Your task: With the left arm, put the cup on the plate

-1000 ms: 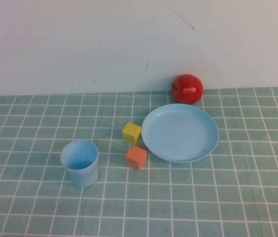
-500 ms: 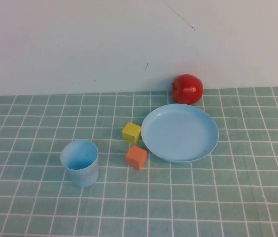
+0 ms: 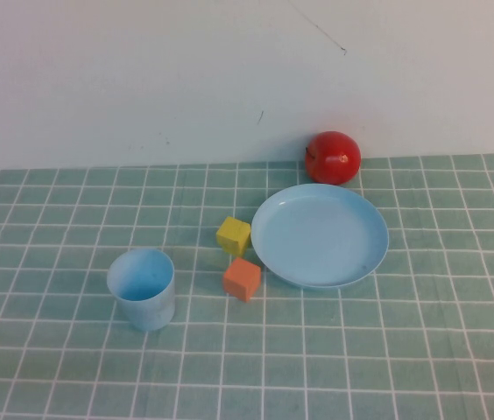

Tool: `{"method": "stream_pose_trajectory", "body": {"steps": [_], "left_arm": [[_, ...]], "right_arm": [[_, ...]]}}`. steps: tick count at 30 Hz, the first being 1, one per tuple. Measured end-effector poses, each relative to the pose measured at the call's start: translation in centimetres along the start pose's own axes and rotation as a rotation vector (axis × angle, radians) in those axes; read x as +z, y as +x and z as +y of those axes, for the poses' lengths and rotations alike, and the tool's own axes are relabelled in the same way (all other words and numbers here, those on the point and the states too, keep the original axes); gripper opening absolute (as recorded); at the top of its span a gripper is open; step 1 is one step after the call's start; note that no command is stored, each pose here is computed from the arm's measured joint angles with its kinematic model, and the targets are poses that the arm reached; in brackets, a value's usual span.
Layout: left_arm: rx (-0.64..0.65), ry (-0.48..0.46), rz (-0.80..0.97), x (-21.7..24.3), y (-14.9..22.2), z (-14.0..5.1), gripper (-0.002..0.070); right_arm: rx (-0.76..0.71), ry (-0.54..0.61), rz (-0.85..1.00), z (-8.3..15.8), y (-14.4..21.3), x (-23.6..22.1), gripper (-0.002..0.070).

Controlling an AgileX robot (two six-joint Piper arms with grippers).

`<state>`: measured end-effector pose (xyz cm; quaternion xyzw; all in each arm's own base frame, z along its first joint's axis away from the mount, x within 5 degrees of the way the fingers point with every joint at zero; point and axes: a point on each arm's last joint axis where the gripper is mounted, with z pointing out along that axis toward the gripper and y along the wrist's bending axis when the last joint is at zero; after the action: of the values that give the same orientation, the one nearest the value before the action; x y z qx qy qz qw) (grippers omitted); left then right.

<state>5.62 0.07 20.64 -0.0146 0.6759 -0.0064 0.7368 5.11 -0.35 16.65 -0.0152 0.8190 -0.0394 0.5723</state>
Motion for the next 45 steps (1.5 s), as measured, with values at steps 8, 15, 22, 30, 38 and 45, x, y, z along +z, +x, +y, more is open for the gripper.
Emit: {"method": "stream_pose_trajectory", "body": {"steps": [8, 15, 22, 30, 38, 45], "left_arm": [[0.008, 0.010, -0.118, -0.1, -1.1, -0.1, -0.0003], [-0.003, 0.011, -0.119, -0.1, -1.1, -0.1, -0.0003], [-0.053, 0.014, -0.118, -0.1, -1.1, -0.1, -0.0003], [-0.101, 0.017, -0.119, -0.1, -1.0, -0.1, -0.0003], [-0.118, 0.040, -0.261, -0.3, -2.3, -0.2, -0.0003], [-0.091, 0.047, -0.326, -0.5, -2.8, -0.3, -0.0003]], "right_arm": [[0.004, 0.000, 0.000, 0.0, 0.0, 0.0, -0.0002], [0.005, 0.000, 0.000, 0.0, 0.0, 0.0, -0.0002], [0.005, 0.000, -0.001, 0.0, 0.0, 0.0, -0.0002], [0.005, 0.000, -0.001, 0.0, 0.0, 0.0, -0.0002], [0.005, 0.000, -0.001, 0.0, 0.0, 0.0, -0.0002], [0.006, -0.001, -0.001, 0.0, 0.0, 0.0, -0.0002]]}}
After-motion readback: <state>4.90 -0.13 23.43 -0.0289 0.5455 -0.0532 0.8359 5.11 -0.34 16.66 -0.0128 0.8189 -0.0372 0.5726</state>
